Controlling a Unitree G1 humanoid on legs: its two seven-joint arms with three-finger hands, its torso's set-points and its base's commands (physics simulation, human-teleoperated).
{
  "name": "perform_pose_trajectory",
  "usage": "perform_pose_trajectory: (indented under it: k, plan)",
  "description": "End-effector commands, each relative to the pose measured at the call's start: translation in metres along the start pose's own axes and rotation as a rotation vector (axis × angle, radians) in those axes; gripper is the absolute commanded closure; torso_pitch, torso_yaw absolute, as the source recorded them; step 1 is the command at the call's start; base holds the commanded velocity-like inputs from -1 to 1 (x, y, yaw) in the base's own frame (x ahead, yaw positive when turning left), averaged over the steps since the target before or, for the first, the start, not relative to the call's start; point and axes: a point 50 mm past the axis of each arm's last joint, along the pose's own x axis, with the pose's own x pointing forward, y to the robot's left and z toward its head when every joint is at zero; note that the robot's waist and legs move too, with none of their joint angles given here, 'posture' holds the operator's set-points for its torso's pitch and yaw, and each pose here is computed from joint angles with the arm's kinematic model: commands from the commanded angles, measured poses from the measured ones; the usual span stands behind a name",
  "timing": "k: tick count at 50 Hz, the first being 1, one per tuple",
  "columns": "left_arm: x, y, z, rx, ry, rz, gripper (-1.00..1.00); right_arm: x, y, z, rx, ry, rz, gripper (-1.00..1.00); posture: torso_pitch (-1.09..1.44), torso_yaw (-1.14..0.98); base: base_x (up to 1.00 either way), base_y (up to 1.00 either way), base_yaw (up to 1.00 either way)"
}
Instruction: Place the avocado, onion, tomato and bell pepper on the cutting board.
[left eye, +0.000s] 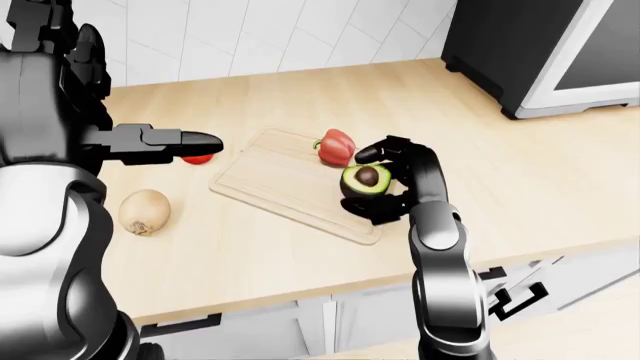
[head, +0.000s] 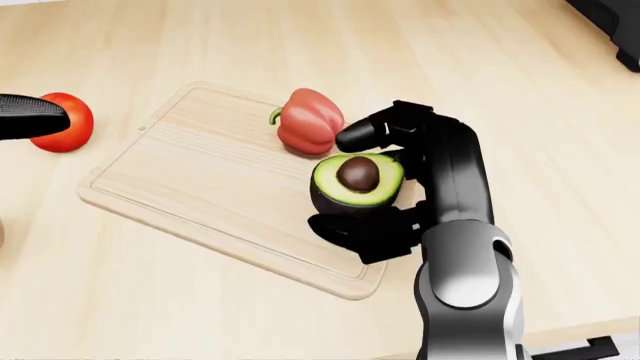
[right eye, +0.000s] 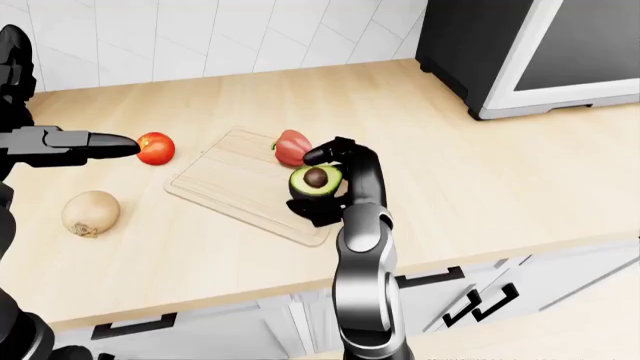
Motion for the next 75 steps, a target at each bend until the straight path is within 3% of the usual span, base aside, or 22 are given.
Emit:
perform_pose_trajectory:
  k: [1, 26, 32, 33, 34, 45, 48, 51, 53, 60, 65, 75]
  plan:
    - [0.0, 0.003, 0.013, 0.008, -0.074, 0.021, -1.0, -0.004, -0.004, 0.018, 0.019, -0.103, -0.022, 0.14, 0.0, 0.0, 0.0, 0.0, 0.0]
    - [0.0, 0.002, 0.011, 0.008, -0.07, 0.022, -1.0, -0.011, 0.0, 0.018, 0.021, -0.102, -0.003, -0.45, 0.0, 0.0, 0.0, 0.0, 0.0]
    - [0.001, 0.004, 0.013, 0.01, -0.072, 0.024, -1.0, -0.011, 0.0, 0.021, 0.014, -0.105, 0.003, -0.78, 0.0, 0.0, 0.0, 0.0, 0.0]
    - [0.001, 0.004, 0.013, 0.008, -0.073, 0.023, -1.0, -0.012, 0.0, 0.021, 0.016, -0.107, 0.004, -0.97, 0.0, 0.0, 0.0, 0.0, 0.0]
    - [0.001, 0.004, 0.013, 0.01, -0.074, 0.023, -1.0, -0.012, 0.0, 0.022, 0.018, -0.108, 0.006, -1.0, 0.0, 0.0, 0.0, 0.0, 0.0]
    - [0.001, 0.006, 0.014, 0.013, -0.076, 0.03, -1.0, -0.015, -0.014, 0.035, 0.018, -0.134, -0.031, -1.0, 0.0, 0.0, 0.0, 0.0, 0.0]
    - [0.0, 0.008, 0.013, 0.016, -0.07, 0.04, -1.0, -0.018, -0.028, 0.044, -0.01, -0.186, -0.052, -1.0, 0.0, 0.0, 0.0, 0.0, 0.0]
    - [-0.001, 0.011, 0.015, 0.017, -0.065, 0.052, -1.0, -0.019, -0.043, 0.05, 0.015, -0.202, -0.108, -1.0, 0.0, 0.0, 0.0, 0.0, 0.0]
    - [-0.003, 0.015, 0.017, 0.018, -0.063, 0.064, -1.0, -0.021, -0.048, 0.057, 0.03, -0.213, -0.107, -1.0, 0.0, 0.0, 0.0, 0.0, 0.0]
    - [-0.009, 0.024, 0.017, 0.003, -0.018, 0.086, -1.0, -0.027, -0.071, 0.065, 0.058, -0.251, -0.182, -1.0, 0.0, 0.0, 0.0, 0.0, 0.0]
    - [-0.021, 0.026, 0.001, -0.005, 0.035, 0.081, -1.0, -0.038, -0.09, 0.072, 0.069, -0.294, -0.222, -1.0, 0.0, 0.0, 0.0, 0.0, 0.0]
    - [-0.036, 0.023, -0.023, -0.046, 0.105, 0.09, -1.0, -0.042, -0.1, 0.078, 0.081, -0.323, -0.257, -1.0, 0.0, 0.0, 0.0, 0.0, 0.0]
